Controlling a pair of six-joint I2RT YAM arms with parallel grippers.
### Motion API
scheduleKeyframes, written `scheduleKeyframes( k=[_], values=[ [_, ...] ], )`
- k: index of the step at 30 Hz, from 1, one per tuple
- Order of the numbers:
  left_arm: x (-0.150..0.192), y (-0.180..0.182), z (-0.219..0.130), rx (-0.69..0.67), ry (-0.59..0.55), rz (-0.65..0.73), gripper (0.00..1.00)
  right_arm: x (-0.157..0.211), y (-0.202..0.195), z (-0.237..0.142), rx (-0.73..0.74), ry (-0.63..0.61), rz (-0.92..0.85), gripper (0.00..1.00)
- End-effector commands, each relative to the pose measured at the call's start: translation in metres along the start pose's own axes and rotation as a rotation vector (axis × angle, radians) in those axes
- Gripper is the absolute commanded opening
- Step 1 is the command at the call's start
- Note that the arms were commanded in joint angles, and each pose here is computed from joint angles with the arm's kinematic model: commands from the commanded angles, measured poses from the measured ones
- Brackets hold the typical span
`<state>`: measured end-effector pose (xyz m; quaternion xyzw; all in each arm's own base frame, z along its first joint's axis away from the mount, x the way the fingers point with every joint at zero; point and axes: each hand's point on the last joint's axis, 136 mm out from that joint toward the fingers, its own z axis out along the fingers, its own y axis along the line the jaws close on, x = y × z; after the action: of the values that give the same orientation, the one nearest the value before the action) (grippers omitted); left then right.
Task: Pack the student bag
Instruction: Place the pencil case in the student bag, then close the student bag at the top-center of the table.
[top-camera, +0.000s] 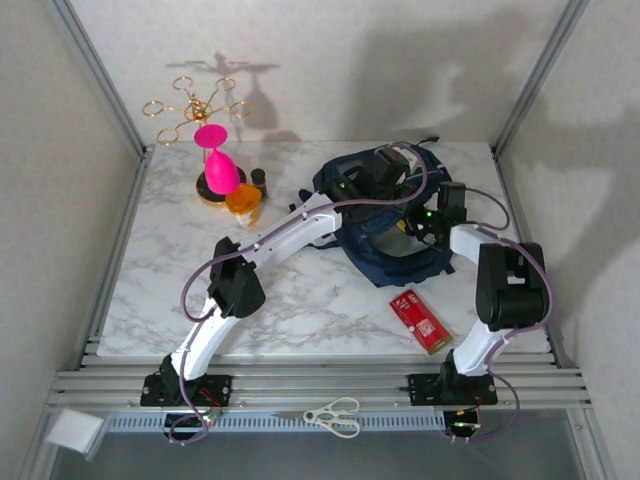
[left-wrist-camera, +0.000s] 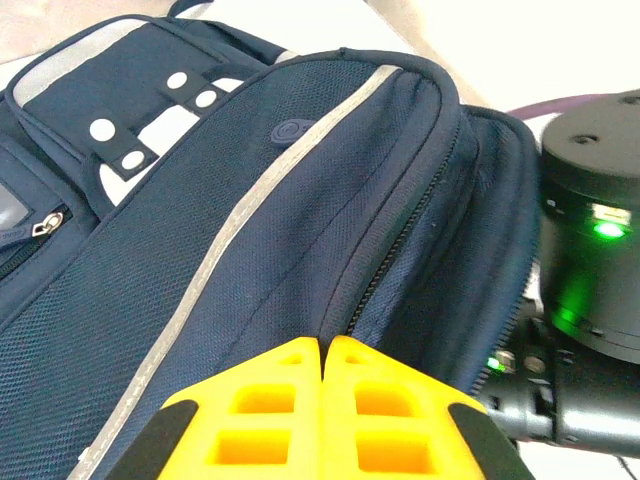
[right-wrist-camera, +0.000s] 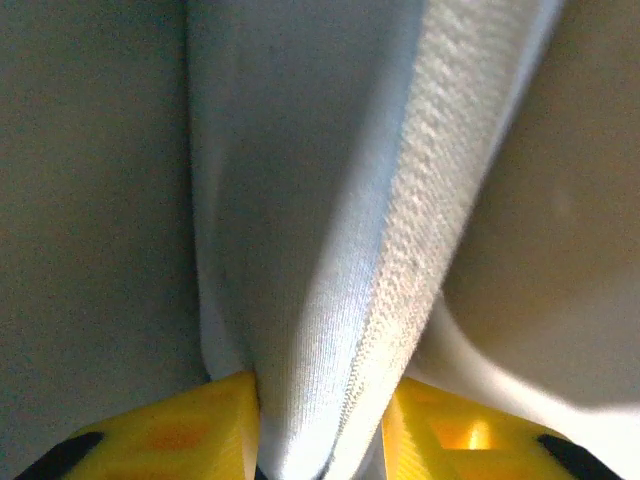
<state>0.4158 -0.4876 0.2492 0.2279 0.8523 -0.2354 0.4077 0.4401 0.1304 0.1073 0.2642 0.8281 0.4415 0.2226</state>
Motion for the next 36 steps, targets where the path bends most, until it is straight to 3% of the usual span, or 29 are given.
scheduleKeyframes(
  k=[1,4,7,11,14,16,19,21,22,25,30,33,36],
  values=[
    [-0.044,-0.016,-0.018,0.066,-0.142,-0.065,0.00,-0.023,0.041,0.020,-0.161,-0.096,0.020,0.35],
    [-0.047,-0.012,-0.017,0.065,-0.150,-0.099,0.00,-0.020,0.047,0.022,-0.224,-0.099,0.032,0.36],
    [-0.050,-0.015,-0.016,0.087,-0.161,-0.116,0.00,-0.017,0.046,0.005,-0.206,-0.124,0.004,0.48],
    [-0.045,-0.019,-0.009,0.112,-0.151,-0.123,0.00,-0.013,0.025,-0.039,-0.100,-0.157,-0.018,0.54],
    [-0.031,-0.017,0.005,0.113,-0.117,-0.132,0.00,-0.012,-0.012,-0.077,0.112,-0.181,-0.012,0.58],
    [-0.014,-0.017,0.014,0.130,-0.067,-0.112,0.00,-0.019,-0.023,-0.111,0.191,-0.262,-0.026,0.58],
    [0.007,-0.018,0.023,0.170,-0.016,-0.142,0.00,-0.035,-0.001,-0.154,0.225,-0.389,-0.109,0.58],
    [0.018,-0.033,0.021,0.247,0.027,-0.146,0.00,-0.038,0.006,-0.171,0.297,-0.408,-0.142,0.58],
    [0.020,-0.036,0.017,0.268,0.043,-0.148,0.06,-0.035,0.005,-0.175,0.331,-0.394,-0.143,0.58],
    [0.019,-0.038,-0.003,0.351,0.061,-0.202,0.31,-0.024,-0.003,-0.178,0.371,-0.349,-0.107,0.55],
    [0.007,-0.015,-0.058,0.419,-0.050,-0.294,0.42,0.031,0.002,-0.127,0.238,-0.153,-0.061,0.58],
    [0.019,0.033,-0.071,0.282,-0.075,-0.369,0.44,0.054,-0.007,-0.110,0.283,-0.140,-0.048,0.62],
    [0.032,0.076,-0.080,0.212,-0.107,-0.456,0.45,0.073,-0.011,-0.087,0.220,-0.097,-0.017,0.61]
  ],
)
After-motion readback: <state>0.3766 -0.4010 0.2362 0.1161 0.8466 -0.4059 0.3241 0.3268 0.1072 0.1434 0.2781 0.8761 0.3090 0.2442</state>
